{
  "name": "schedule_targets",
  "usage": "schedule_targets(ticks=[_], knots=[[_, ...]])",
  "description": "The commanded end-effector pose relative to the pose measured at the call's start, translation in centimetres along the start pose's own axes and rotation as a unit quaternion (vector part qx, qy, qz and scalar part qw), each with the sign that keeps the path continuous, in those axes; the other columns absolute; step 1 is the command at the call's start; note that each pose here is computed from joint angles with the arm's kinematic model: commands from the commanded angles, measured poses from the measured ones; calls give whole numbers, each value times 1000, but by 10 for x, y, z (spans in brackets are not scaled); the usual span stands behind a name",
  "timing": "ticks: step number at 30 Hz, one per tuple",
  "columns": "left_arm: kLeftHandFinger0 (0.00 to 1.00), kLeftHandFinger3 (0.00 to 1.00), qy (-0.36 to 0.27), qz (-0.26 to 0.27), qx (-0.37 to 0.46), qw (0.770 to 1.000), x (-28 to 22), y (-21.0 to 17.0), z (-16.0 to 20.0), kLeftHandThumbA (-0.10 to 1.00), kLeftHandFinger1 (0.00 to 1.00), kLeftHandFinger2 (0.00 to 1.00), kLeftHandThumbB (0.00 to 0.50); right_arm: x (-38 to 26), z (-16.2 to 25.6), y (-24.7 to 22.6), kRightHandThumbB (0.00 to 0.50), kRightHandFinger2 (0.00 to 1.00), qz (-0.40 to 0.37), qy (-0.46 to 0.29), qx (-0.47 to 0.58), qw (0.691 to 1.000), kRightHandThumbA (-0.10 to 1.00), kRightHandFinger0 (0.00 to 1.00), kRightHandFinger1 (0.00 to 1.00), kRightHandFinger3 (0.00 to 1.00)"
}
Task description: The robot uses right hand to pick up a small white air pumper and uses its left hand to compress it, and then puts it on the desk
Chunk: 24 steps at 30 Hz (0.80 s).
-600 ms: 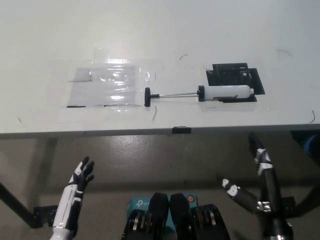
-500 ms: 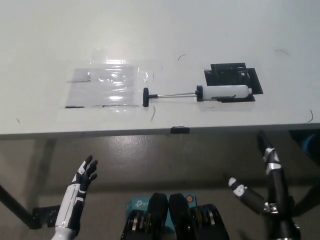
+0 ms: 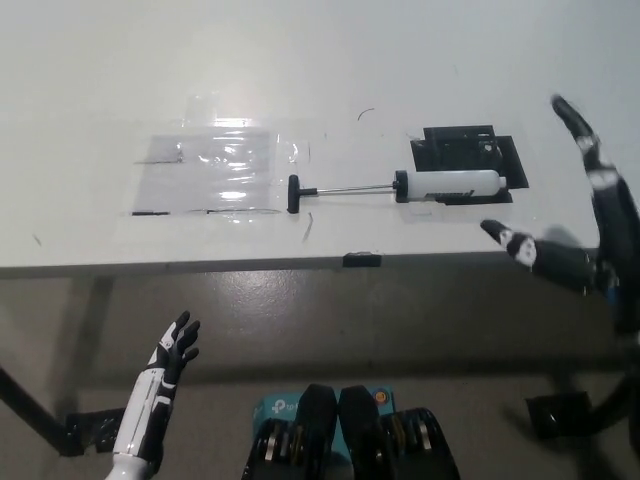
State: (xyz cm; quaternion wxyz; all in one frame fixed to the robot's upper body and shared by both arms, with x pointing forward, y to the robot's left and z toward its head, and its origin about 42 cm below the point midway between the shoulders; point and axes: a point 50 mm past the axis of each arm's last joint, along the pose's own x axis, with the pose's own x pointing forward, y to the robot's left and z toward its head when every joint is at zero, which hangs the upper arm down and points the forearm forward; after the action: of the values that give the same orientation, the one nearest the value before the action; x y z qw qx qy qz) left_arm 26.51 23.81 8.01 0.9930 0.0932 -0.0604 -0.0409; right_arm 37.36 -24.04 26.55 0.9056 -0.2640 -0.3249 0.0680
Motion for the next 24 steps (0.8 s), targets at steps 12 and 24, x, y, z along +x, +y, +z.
schedule_targets(ticks=[12, 24], knots=[[1000, 1000, -34, 4, 23, 999, -5, 8, 13, 1000, 1000, 1000, 75, 185, -51, 3, 459, 1000, 320, 234, -135, 908, 886, 1000, 1000, 1000], [1000, 1000, -38, 4, 29, 999, -4, 13, 13, 1000, 1000, 1000, 69, 218, -63, 25, 426, 1000, 361, 300, -130, 873, 865, 1000, 1000, 1000]])
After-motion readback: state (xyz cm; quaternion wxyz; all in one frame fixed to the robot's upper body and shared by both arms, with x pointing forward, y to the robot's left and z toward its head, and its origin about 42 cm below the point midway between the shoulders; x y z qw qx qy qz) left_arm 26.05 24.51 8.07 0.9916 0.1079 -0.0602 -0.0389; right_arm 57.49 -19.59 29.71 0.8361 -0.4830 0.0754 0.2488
